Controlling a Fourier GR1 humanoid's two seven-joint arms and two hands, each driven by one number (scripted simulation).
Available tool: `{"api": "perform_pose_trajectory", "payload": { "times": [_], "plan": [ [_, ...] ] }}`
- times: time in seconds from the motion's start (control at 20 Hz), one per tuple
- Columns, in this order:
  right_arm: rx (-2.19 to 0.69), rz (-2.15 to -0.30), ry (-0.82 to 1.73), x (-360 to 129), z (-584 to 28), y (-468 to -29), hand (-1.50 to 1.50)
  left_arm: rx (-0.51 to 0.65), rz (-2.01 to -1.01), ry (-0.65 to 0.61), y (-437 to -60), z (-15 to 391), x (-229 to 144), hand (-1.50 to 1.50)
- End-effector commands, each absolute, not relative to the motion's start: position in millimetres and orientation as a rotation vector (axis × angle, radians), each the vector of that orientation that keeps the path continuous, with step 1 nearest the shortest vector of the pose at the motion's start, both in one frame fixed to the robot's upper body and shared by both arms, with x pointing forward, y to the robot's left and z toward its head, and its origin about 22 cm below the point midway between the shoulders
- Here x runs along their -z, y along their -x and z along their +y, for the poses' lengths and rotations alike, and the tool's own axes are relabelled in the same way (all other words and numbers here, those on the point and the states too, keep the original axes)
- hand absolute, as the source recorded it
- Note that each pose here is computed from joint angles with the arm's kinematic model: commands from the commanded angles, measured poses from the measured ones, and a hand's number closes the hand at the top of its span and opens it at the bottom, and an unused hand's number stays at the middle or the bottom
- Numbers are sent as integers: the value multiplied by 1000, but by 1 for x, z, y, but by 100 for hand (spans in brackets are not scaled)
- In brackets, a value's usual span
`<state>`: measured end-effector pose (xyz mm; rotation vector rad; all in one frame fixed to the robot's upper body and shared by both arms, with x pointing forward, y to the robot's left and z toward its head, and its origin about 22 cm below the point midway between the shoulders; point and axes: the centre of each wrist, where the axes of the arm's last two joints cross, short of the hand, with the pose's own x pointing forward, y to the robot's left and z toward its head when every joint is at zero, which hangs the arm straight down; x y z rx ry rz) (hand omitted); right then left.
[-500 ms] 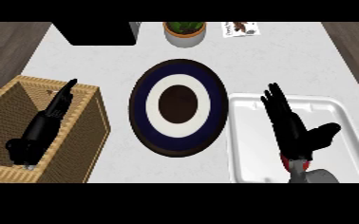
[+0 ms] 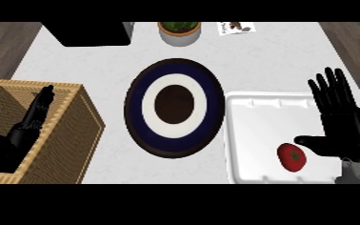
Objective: Pick the tomato from the tray and place it in the plate
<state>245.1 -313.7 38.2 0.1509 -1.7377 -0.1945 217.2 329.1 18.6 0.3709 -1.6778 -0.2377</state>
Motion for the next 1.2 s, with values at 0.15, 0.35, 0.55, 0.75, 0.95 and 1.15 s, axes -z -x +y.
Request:
{"api": "perform_pose_trajectory", "payload": {
  "times": [0.15,0.35,0.55,0.75,0.95,1.15],
  "plan": [
    [453,-1912,-7,-18,-335,-171,-150,258,-1499,-501,-196,354,-1,0],
    [374,-1940,-51,-34,-353,-146,-150,256,-1512,-508,-205,351,2,0],
    [90,-1844,-70,-59,-376,-131,-150,268,-1515,-491,-198,344,3,0],
    [-171,-1706,45,-71,-404,-132,-150,279,-1527,-484,-202,348,-5,0],
    [-347,-1585,144,-95,-405,-139,-150,281,-1515,-470,-206,350,-2,0],
    [-439,-1475,178,-94,-408,-143,-150,301,-1537,-466,-206,328,5,0]
  ]
}}
